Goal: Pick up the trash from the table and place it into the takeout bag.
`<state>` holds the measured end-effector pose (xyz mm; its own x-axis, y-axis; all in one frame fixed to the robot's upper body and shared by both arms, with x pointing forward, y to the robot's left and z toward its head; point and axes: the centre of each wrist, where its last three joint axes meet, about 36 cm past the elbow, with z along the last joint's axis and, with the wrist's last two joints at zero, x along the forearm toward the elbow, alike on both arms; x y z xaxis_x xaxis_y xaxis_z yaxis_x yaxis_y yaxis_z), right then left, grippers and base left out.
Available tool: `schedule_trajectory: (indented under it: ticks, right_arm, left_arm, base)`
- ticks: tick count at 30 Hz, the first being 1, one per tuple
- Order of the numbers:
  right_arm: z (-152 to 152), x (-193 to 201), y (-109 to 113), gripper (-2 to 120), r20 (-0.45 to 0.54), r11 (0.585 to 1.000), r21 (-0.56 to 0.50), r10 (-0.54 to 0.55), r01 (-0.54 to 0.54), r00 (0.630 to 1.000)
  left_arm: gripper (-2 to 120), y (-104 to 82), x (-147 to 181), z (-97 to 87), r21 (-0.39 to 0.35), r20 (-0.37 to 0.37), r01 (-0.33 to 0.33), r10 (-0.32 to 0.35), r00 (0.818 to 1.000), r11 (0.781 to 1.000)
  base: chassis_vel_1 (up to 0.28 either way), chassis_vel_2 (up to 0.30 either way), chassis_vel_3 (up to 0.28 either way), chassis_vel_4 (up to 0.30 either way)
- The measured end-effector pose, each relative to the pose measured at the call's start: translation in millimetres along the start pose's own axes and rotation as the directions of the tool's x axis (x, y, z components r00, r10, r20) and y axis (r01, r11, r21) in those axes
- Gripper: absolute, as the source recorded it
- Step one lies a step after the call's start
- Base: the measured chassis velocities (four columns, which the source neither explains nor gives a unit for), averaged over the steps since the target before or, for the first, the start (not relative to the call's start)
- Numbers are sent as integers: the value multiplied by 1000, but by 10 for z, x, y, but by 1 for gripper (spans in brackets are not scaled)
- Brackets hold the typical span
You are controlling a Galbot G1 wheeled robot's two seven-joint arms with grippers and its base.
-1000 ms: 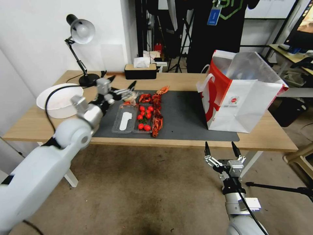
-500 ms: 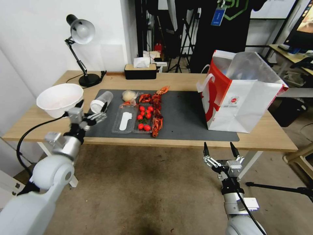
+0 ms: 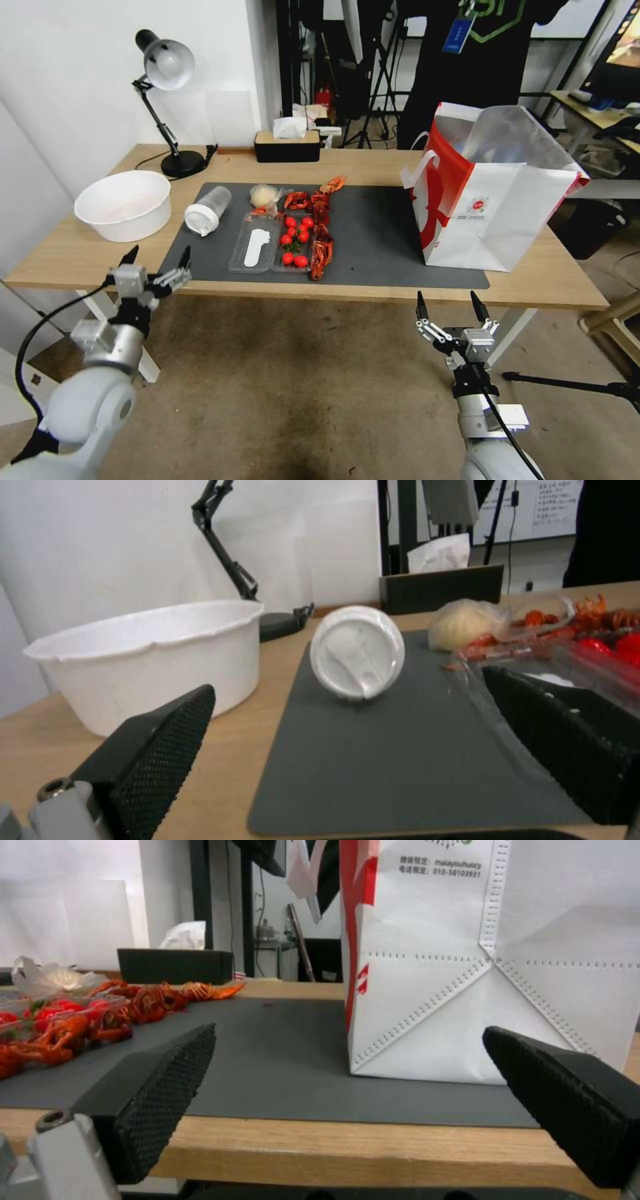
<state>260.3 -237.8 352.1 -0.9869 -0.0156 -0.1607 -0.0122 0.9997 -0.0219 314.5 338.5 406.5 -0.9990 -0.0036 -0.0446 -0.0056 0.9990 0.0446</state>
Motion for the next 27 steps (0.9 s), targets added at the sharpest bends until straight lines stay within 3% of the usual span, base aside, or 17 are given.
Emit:
schedule_trajectory:
  ticks: [10,27]
  right_arm:
    - [21,23,8,100,-6,1000,-1,4,-4,1000]
    - [35,37,17,100,-7,1000,-3,5,-5,1000]
  left_arm:
    - [100,-93,156,191,0,-16,1,-1,1000,1000]
    - [100,-98,-31,132,-17,14,-28,28,999,999]
  base:
    - [0,0,0,0]
    - [0,0,0,0]
